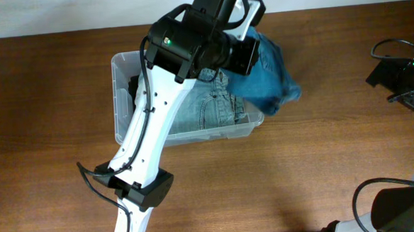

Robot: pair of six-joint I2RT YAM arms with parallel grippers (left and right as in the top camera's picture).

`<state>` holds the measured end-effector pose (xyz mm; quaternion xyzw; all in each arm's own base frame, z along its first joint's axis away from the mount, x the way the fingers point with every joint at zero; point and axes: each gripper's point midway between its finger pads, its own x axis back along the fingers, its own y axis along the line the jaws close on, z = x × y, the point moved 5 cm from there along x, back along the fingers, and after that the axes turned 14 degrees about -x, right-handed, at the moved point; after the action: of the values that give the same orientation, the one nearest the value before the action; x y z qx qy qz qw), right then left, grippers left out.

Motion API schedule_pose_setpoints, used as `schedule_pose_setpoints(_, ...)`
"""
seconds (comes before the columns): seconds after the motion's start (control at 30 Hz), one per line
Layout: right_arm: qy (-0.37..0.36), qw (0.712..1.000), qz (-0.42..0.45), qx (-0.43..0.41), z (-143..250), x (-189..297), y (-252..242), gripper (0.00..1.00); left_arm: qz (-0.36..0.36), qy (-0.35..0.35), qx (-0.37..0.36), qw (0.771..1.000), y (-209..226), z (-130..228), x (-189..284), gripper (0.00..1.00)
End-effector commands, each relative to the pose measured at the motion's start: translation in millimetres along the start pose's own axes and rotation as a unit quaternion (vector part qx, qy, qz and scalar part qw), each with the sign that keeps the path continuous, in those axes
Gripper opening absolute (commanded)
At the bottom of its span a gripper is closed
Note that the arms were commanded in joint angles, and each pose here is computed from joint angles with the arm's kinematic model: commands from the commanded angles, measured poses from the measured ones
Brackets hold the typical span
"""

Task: Pack container
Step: 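Lift the dark-blue jeans' edge and swing it toward the bin's right, then lay the dark-blue jeans flat across the bin with the left gripper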

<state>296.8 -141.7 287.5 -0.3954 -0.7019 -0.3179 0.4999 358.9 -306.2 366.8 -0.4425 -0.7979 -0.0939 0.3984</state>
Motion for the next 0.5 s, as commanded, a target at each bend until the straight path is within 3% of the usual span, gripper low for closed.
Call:
schedule_pose_setpoints(0.0, -0.005, 1.0, -0.002, -0.007, 0.3, 4.1, -2.7, 0.98, -0.02, 0.015, -0.062, 0.998, 3.4, 9.6, 22.1, 0.04)
schedule_pose_setpoints(0.17, -0.005, 1.0, -0.003, -0.007, 0.3, 4.1, -2.6, 0.98, -0.077, 0.067, -0.02, 0.995, 46.9, 34.6, 37.8, 0.05)
schedule_pose_setpoints(0.47, -0.005, 1.0, -0.002, -0.007, 0.3, 4.1, -2.7, 0.98, -0.13, 0.065, 0.059, 0.988, 122.9, 53.8, 66.8, 0.08)
